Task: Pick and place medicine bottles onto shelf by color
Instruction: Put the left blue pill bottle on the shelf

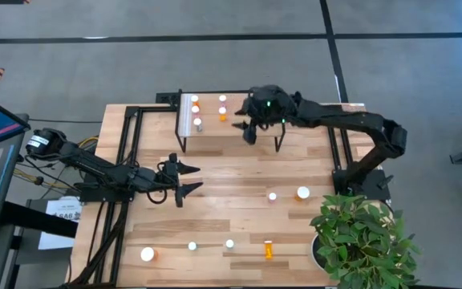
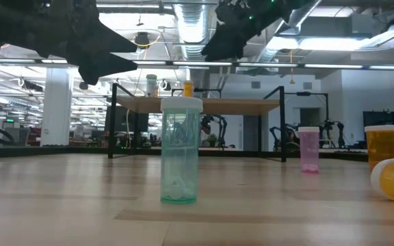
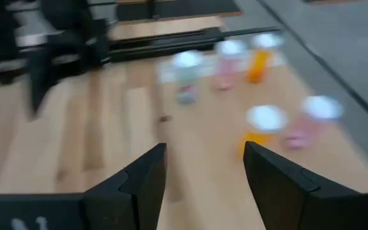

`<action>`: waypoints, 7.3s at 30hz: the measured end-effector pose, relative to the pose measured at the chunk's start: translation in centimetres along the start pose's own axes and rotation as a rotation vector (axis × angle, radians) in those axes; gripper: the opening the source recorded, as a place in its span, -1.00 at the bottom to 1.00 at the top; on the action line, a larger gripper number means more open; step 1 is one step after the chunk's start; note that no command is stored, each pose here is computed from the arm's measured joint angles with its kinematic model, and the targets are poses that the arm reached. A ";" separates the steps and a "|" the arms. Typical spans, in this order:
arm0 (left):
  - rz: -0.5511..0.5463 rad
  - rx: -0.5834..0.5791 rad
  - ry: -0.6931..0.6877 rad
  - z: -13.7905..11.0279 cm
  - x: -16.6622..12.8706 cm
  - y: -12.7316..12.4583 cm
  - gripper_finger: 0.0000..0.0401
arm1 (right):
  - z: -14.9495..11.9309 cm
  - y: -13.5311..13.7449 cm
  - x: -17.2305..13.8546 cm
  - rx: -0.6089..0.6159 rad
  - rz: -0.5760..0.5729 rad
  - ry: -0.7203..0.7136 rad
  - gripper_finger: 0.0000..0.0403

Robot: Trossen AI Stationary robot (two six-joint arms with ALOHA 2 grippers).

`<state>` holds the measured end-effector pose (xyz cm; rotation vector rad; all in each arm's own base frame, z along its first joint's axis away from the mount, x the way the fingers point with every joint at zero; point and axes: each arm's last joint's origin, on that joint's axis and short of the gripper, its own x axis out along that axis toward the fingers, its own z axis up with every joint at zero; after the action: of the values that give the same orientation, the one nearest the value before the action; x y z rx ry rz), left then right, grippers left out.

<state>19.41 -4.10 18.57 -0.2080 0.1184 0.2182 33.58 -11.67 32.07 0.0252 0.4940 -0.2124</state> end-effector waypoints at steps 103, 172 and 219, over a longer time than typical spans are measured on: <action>0.002 -0.187 0.697 -2.7 -1.6 -15.6 0.25 | -7.4 15.4 -13.7 -0.090 0.423 -0.543 0.14; 0.079 0.057 0.963 -3.6 1.3 -19.5 -0.50 | -7.4 15.4 -13.6 -0.092 0.424 -0.541 0.14; 0.219 -0.001 0.767 24.1 13.1 5.9 -0.51 | -7.5 14.8 -13.2 -0.119 0.389 -0.518 0.14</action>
<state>33.08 9.41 39.05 -0.2718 0.9057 0.3476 21.78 5.97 31.30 -0.0497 -0.0214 0.1922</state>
